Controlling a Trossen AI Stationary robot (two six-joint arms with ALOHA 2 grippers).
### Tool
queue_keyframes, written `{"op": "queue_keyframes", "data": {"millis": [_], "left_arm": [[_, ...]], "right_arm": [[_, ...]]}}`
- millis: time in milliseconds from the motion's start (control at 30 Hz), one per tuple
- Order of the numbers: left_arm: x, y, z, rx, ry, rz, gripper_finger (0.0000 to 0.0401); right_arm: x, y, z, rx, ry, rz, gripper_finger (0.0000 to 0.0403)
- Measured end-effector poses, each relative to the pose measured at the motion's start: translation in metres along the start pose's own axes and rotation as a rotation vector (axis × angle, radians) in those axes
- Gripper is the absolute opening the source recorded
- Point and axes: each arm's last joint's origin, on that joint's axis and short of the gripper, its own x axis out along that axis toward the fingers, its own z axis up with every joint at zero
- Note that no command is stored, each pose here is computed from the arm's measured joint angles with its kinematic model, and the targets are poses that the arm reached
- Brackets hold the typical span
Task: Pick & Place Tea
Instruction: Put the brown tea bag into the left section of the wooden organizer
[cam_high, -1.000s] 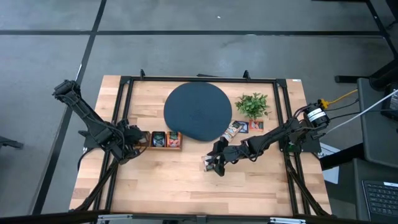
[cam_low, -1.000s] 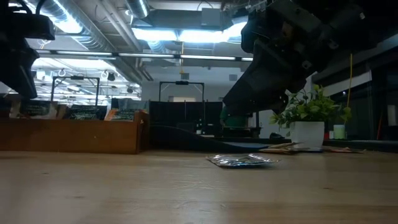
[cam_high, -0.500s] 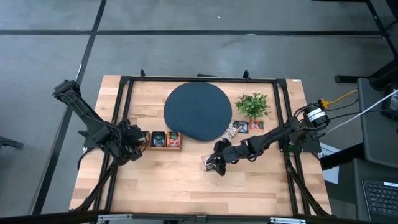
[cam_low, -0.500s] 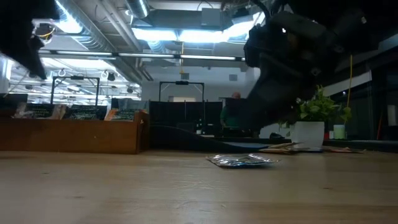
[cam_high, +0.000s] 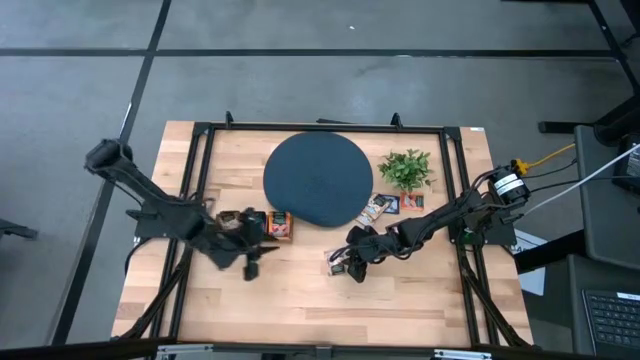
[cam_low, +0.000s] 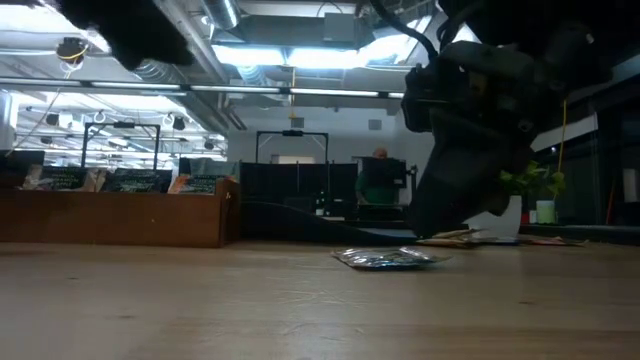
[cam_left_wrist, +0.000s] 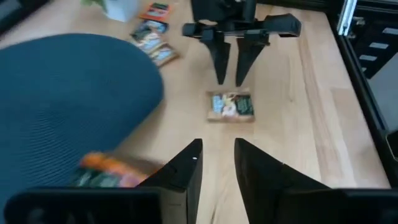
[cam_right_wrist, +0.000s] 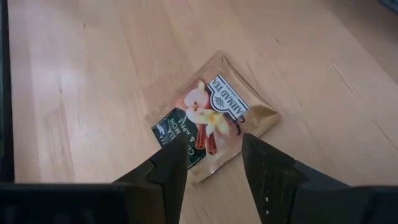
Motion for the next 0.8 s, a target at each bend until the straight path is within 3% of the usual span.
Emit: {"op": "queue_keyframes", "data": {"millis": [333,633,800], "left_arm": [[0.090,-0.014,-0.002,-0.058,-0.019,-0.232,0.0061],[0.145,-0.027,0.002,0.041,0.015,-0.139,0.0012],[0.175,-0.029,-0.002,0.087,0.114,-0.078,0.0004]], "right_arm": [[0.000,-0.001,-0.004,0.093,0.067,0.008,0.0154],[-0.001,-0.005,-0.010,0.173,0.151,-0.024,0.0154],[-0.001,-0.005,-0.010,0.188,0.153,-0.028,0.0154]]}}
